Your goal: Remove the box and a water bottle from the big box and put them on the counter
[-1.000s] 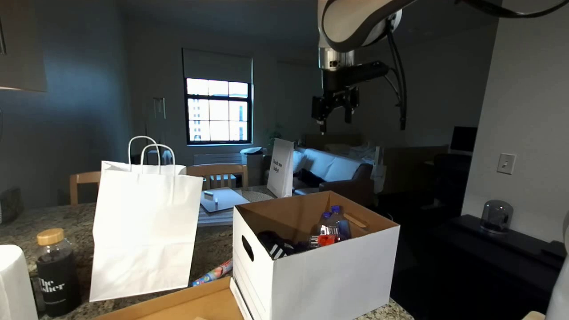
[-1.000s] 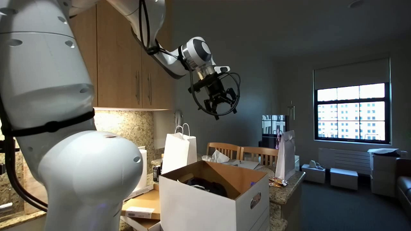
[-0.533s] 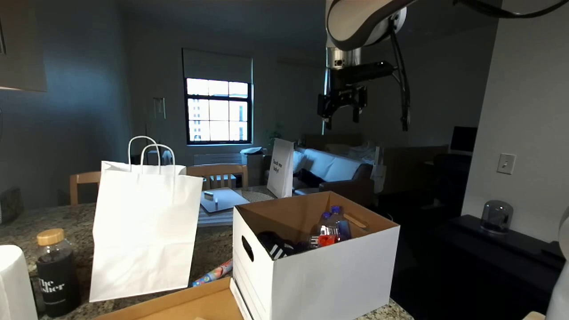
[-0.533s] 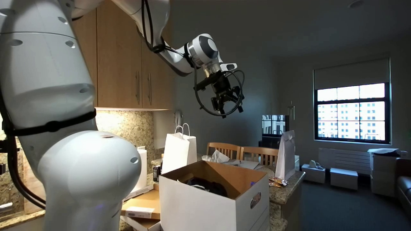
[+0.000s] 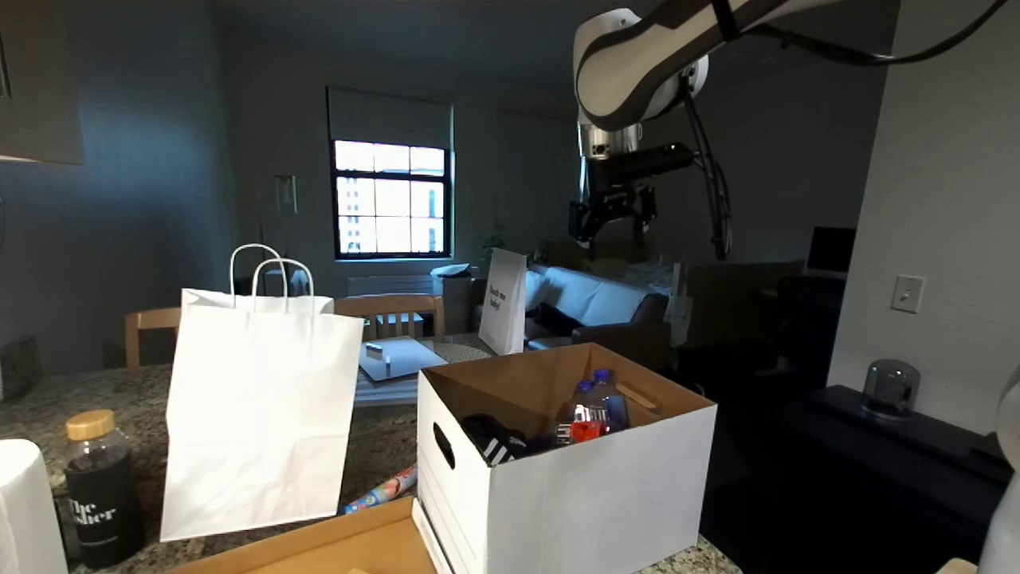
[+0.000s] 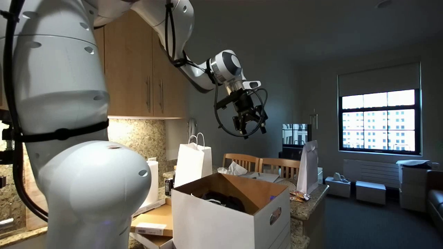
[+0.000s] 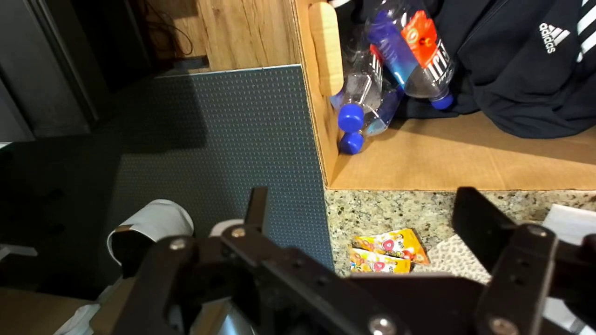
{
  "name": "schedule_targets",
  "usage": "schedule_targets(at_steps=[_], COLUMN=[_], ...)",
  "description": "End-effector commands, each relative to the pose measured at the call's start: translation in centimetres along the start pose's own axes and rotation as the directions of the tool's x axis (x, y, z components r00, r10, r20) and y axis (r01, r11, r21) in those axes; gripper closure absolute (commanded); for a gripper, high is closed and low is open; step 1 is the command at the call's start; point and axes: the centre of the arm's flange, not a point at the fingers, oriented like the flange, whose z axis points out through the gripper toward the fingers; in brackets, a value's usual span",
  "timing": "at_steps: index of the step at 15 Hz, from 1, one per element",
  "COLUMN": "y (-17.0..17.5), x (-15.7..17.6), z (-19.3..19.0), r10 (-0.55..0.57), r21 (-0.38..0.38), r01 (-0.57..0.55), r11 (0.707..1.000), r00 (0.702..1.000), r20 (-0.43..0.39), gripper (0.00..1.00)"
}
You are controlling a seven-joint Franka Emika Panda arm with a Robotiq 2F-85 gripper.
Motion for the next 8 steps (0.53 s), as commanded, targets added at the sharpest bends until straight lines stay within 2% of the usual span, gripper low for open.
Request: schedule_targets(at_steps=[1, 3, 5, 7, 8], y=[0.0, -0.2, -0.7, -1.4, -1.7], x=[0.0, 0.6, 1.4, 1.9, 2.2], z=[0.0, 0.4, 2.2, 4.6, 5.6], r10=[0.000, -0.012, -0.056, -0.059, -0.037], r21=[0.000, -0.013, -0.011, -0.063, -0.115], r01=[0.000, 0.013, 0.057, 0.068, 0.057], r11=[1.000, 1.000, 0.998, 0.996, 0.992], r00=[1.000, 1.000, 0.996, 0.989, 0.985], r20=[0.000, 0.012, 0.067, 0.132, 0.167], gripper=[0.00, 0.00, 0.00, 0.00, 0.00])
